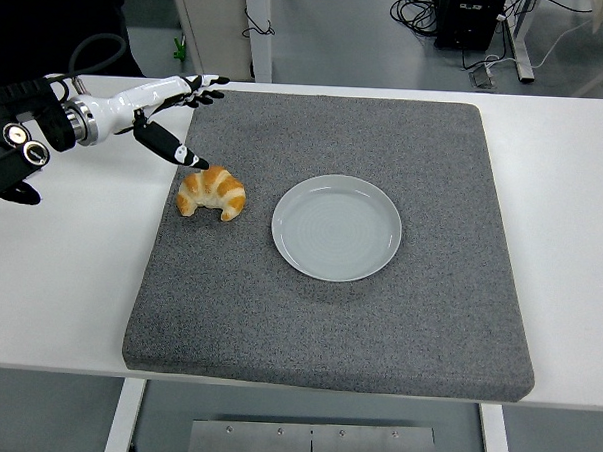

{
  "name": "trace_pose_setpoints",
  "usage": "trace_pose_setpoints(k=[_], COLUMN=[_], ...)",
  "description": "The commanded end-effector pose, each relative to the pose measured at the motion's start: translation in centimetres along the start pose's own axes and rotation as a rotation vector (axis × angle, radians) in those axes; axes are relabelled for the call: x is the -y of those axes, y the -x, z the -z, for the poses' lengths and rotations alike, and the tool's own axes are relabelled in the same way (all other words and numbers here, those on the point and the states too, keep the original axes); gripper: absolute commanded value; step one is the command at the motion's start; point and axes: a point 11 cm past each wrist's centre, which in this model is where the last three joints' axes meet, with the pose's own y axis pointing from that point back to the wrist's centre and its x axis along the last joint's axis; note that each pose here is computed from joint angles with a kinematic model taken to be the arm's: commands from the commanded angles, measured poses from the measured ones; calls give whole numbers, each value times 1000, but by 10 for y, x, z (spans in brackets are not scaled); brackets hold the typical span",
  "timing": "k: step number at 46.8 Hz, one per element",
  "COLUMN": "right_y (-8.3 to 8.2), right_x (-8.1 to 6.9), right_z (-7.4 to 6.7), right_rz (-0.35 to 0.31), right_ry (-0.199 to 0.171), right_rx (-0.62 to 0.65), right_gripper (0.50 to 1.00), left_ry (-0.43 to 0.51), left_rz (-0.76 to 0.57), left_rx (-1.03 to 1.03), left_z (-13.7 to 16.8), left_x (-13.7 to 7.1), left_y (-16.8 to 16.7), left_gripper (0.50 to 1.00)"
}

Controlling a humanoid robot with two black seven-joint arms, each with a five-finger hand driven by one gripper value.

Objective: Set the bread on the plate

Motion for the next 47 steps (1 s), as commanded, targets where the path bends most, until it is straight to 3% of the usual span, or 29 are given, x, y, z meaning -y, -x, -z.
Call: trace_pose_setpoints(k=[1, 31, 47], right_y=[0, 0, 0], right_x=[0, 0, 0], right_z=[0, 0, 0], right_rz=[0, 0, 0], right_ry=[0, 0, 0], right_rx=[0, 0, 0], right_gripper=[1000, 1000, 1000], left_ry=[-23, -31, 2], left_rz=[-12, -12, -11], left_rx=[47, 177, 184], left_z=[8, 17, 6], left_x=[0, 4, 13], left_y=[8, 49, 64], left_gripper=[968, 968, 948])
